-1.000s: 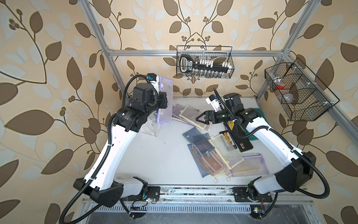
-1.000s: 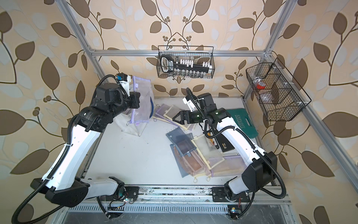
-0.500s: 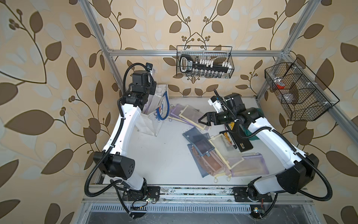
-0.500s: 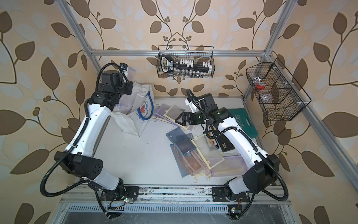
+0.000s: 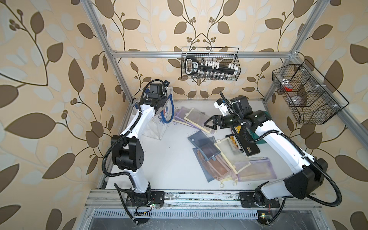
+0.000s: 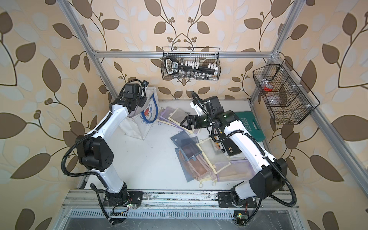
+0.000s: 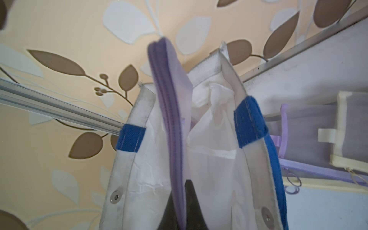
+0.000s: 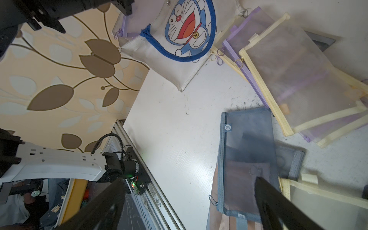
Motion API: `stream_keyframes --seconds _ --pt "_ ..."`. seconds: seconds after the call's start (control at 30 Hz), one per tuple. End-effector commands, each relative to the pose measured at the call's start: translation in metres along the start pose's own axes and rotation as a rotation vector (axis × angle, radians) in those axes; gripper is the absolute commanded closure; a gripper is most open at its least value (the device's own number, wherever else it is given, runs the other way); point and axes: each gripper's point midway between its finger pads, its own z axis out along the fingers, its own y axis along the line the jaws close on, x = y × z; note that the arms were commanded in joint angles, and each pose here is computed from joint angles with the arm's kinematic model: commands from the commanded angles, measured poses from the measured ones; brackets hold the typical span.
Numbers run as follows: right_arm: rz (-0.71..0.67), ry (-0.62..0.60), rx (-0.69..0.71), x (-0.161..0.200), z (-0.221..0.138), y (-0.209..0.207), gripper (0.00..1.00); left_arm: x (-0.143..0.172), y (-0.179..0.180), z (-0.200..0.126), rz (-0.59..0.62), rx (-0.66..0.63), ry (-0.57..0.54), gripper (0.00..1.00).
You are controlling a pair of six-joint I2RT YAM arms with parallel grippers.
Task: Put the pencil pouch into the canvas bag
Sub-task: Place the pencil pouch in the canvas bag.
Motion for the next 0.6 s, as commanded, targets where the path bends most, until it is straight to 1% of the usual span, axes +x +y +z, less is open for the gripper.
stream_keyframes --seconds 0.0,0.07,0.17,0.2,0.23,0.33,0.4,0.5,0.57 --pt "-0.01 -0.02 0.002 -0.008 0.001 0.002 0.01 0.0 0.016 -0.003 -0.008 -0.04 -0.012 1.0" --pt "-0.007 -0.022 0.0 -0.009 0.001 0.002 0.01 0.009 0.014 0.001 -0.056 -0.014 0.016 1.0" --pt "-0.005 -0.025 -0.003 -0.011 0.0 0.004 0.01 0.019 0.014 0.003 -0.163 0.032 0.047 1.0" --pt "-0.003 -0.025 -0.002 -0.011 0.0 0.003 0.01 0.022 0.016 0.003 -0.202 0.048 0.057 0.99" --pt "-0.003 -0.025 -0.003 -0.011 0.0 0.003 0.01 0.024 0.016 0.003 -0.23 0.06 0.067 0.94" --pt "0.003 -0.021 -0.002 -0.009 0.001 0.003 0.01 0.022 0.016 -0.003 -0.266 0.1 0.087 0.67" --pt "0.01 -0.02 0.004 -0.007 0.001 0.001 0.01 0.014 0.021 -0.014 -0.298 0.104 0.081 0.48" --pt "0.017 -0.022 0.003 -0.005 0.002 0.0 0.01 0.004 0.026 -0.034 -0.35 0.113 0.051 0.29" --pt "0.019 -0.023 0.008 -0.004 0.001 -0.001 0.01 -0.003 0.026 -0.05 -0.378 0.132 0.032 0.25"
